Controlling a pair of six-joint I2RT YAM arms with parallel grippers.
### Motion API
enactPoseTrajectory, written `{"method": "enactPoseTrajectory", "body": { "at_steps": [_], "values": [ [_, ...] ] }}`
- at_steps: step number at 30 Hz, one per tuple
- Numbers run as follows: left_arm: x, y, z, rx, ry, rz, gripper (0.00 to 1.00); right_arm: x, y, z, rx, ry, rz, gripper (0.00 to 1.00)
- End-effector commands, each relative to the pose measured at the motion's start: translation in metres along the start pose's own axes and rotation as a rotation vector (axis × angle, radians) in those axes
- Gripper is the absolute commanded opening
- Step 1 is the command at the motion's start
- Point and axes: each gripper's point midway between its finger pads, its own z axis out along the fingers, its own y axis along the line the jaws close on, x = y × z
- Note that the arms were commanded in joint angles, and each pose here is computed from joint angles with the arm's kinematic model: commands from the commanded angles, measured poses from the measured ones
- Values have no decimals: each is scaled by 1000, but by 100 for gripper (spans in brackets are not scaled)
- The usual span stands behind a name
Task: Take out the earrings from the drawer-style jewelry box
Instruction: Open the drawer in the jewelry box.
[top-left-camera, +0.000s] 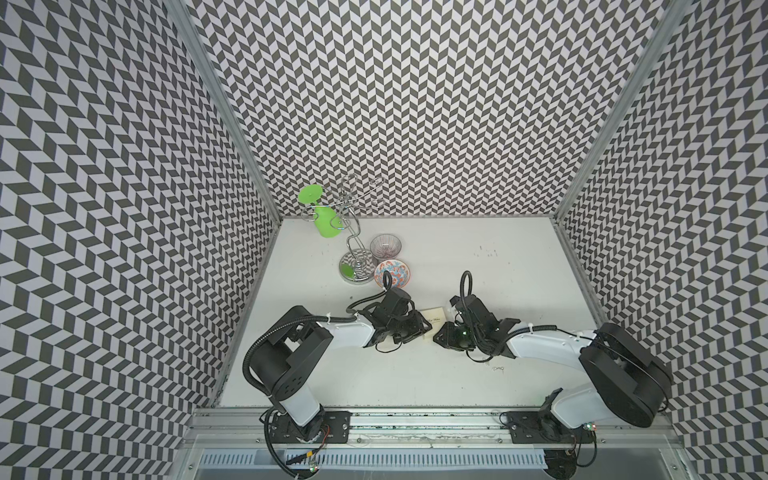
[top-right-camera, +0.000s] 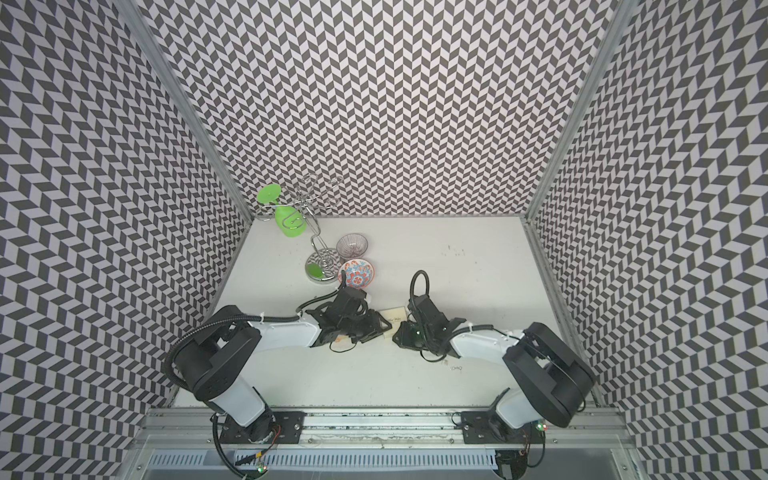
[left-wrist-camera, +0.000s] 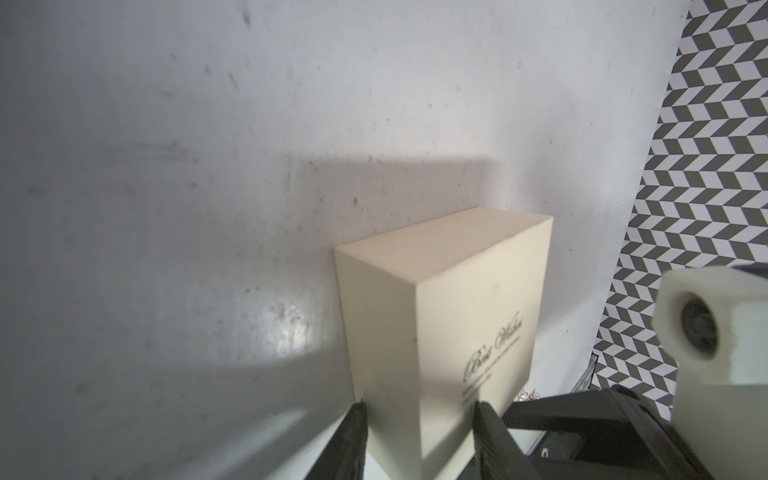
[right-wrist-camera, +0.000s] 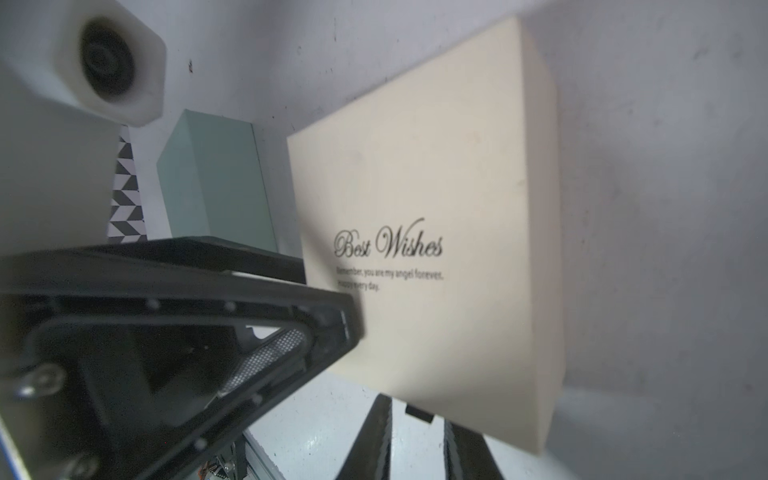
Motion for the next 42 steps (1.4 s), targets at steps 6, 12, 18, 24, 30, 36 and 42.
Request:
{"method": "enactPoseTrajectory", "body": {
  "at_steps": [6,12,18,24,30,36,42],
  "values": [
    [-8,-5,3,0,-19,6,43,-14,9,1,-64,-38,39,19],
    [-10,-5,3,-8,-27,6,43,-16,4,3,-41,-40,51,13],
    [-13,-8,1,-8,-43,11,45,-24,-1,3,-32,-53,58,3],
    [-24,-16,-2,3,-78,30,50,-38,-1,1,-30,-66,40,0],
    [-37,-12,1,-13,-98,18,50,-47,-1,5,-32,-53,22,0],
    [-46,-7,6,-31,-113,-11,48,-52,-7,12,-16,-37,34,0],
    [-49,7,10,-89,-124,-38,45,-48,-13,15,0,-20,43,0]
  ]
}}
